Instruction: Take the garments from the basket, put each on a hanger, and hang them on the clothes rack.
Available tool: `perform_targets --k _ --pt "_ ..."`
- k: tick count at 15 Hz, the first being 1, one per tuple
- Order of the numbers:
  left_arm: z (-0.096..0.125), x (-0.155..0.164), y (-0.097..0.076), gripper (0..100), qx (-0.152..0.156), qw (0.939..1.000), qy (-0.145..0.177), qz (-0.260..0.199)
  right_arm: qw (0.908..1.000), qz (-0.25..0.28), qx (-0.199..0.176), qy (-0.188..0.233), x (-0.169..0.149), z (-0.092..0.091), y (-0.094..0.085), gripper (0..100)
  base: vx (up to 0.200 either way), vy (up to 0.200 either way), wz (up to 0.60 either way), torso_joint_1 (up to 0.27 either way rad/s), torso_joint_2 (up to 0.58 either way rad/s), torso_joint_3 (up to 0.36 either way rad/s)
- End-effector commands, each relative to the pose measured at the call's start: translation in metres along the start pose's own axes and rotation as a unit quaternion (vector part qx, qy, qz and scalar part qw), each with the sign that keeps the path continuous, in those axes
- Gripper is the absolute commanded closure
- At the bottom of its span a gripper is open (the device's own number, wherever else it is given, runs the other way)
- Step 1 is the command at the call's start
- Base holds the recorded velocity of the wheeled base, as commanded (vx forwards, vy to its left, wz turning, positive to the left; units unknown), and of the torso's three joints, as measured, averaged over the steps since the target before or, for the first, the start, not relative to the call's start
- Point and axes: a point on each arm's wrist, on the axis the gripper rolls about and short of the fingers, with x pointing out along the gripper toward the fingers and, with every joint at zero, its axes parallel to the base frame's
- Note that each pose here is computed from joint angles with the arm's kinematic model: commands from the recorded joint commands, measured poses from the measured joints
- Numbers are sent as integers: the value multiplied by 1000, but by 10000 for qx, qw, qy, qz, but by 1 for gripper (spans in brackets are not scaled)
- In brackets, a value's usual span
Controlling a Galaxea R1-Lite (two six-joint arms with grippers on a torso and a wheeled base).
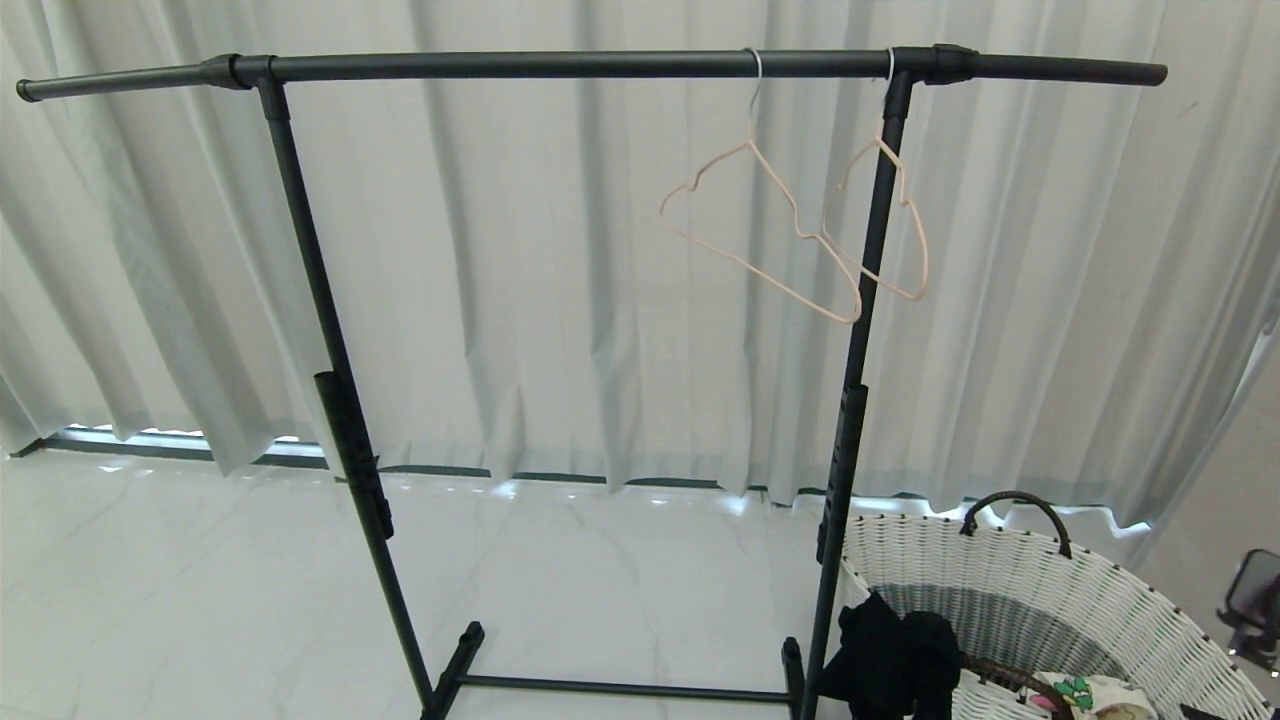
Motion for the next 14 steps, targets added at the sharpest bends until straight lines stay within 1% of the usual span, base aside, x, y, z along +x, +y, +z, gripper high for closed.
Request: perform_targets --k 1,4,6,8,12,14 --pt "0 0 0 0 3 10000 4 5 9889 972 -141 1112 61 -19 -10 0 0 0 0 0 0 0" --pt "0 0 0 0 3 10000 4 5 9874 1008 -178 1203 94 -28 -7 0 0 0 0 0 0 0" --pt "0 0 0 0 3 10000 4 5 9878 908 -237 1242 103 -29 -9 0 0 0 0 0 0 0" --pt "0 0 0 0 -6 10000 -4 5 9843 1070 -184 1391 114 -33 -8 0 0 0 0 0 0 0" --pt "0 0 0 0 3 10000 4 5 9883 821 -181 1271 140 -36 -13 0 0 0 0 0 0 0" --pt "0 0 0 0 3 10000 4 5 9881 833 -172 1280 148 -37 -13 0 0 0 0 0 0 0"
